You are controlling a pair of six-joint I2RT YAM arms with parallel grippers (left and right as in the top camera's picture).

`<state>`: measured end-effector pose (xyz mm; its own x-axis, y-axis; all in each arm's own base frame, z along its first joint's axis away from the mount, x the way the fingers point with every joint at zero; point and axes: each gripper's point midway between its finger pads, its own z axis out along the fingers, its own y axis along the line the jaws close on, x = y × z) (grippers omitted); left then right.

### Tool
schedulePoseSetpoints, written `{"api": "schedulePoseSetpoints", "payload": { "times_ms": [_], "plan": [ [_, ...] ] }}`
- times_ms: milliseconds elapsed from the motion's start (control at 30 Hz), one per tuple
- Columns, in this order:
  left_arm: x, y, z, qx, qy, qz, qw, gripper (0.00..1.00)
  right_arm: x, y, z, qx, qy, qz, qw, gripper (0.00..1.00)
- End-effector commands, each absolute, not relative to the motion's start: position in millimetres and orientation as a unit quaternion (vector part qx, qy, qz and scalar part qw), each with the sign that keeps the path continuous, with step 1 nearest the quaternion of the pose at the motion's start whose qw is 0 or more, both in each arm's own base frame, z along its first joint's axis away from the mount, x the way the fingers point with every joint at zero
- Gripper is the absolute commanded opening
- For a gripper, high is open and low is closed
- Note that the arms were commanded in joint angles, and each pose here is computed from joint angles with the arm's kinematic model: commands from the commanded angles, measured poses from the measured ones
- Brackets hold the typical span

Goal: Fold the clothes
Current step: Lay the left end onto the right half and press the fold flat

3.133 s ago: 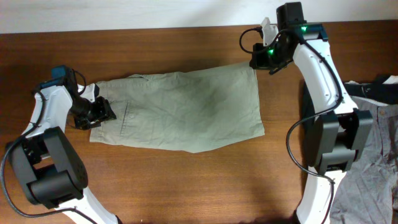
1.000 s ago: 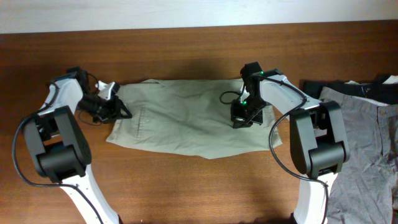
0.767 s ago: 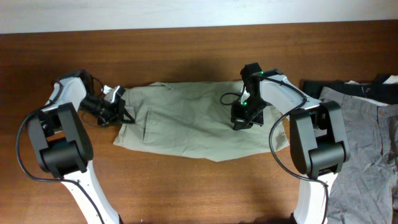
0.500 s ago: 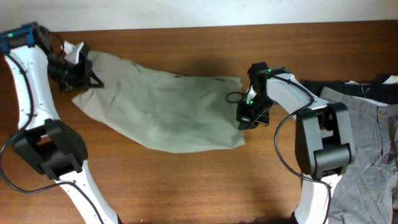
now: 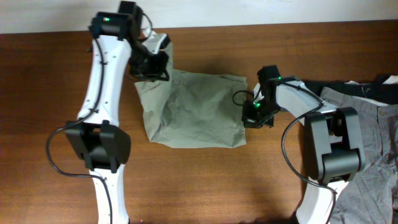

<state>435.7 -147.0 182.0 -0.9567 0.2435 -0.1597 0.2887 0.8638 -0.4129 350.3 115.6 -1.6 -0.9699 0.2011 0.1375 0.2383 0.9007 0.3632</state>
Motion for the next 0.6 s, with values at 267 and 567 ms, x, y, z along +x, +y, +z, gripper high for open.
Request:
{"api": "schedulePoseSetpoints", "payload": {
  "times_ms": [267, 567],
  "plan": [
    [405, -227, 202, 0.155, 0.953, -0.258, 0.036, 0.0, 321, 122, -23, -0.163, -0.962, -0.203, 0.08, 0.04],
    [392, -285, 147, 0.17, 0.969, -0.172, 0.043, 0.4, 320, 122, -23, -0.164, -0.962, -0.202, 0.081, 0.04]
  ]
}}
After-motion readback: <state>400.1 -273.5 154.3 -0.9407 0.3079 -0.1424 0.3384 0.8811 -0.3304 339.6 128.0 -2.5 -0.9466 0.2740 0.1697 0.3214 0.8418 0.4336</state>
